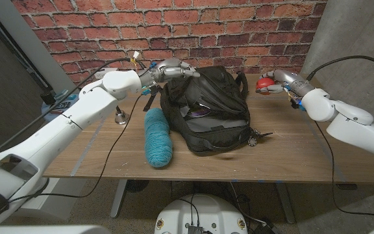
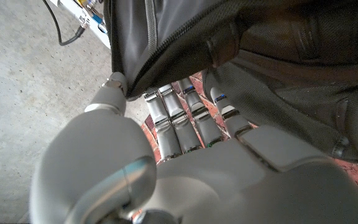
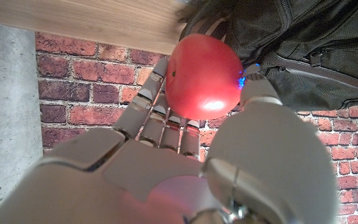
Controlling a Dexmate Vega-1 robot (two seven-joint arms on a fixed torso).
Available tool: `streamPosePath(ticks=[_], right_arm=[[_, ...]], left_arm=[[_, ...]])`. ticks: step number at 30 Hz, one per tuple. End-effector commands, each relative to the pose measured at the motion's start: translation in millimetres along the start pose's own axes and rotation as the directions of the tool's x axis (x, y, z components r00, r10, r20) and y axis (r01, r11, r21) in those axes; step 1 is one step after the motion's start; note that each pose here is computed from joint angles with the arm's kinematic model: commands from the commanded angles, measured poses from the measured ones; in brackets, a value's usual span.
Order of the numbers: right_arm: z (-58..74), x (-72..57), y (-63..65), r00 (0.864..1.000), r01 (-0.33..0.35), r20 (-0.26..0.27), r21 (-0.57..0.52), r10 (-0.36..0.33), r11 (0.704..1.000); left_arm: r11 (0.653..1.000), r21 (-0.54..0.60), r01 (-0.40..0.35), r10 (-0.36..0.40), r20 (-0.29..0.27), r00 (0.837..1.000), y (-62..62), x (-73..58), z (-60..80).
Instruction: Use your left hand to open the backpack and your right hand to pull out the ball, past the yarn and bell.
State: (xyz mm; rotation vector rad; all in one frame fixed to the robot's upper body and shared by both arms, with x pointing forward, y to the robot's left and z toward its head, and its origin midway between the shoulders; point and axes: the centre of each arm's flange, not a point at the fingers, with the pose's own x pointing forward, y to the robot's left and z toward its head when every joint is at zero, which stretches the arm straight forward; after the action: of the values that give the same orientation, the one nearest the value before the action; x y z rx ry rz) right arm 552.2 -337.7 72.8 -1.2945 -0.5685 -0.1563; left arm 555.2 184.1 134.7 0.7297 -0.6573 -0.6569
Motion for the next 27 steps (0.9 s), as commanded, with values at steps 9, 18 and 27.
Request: streamPosePath(ticks=[9,18,27], right_arm=[[-3.4,4.9,12.1,1.0,-0.011,-0.016,0.029,0.012,1.0],[-4.2,5.8,15.9,1.0,-0.015,-0.022,0.041,0.016,0.999],[-6.9,8.3,19.8,0.999,-0.018,-0.026,0.05,0.02,0.999]], left_arm=[[0.984,-0.027,0.175,-0.176,-0.043,0.983,6.1,-3.3,-6.0],[0.977,-0.037,0.209,-0.21,-0.057,0.976,6.2,-3.0,-5.9],[0.981,-0.051,0.186,-0.188,-0.048,0.981,6.7,-5.3,-8.2]])
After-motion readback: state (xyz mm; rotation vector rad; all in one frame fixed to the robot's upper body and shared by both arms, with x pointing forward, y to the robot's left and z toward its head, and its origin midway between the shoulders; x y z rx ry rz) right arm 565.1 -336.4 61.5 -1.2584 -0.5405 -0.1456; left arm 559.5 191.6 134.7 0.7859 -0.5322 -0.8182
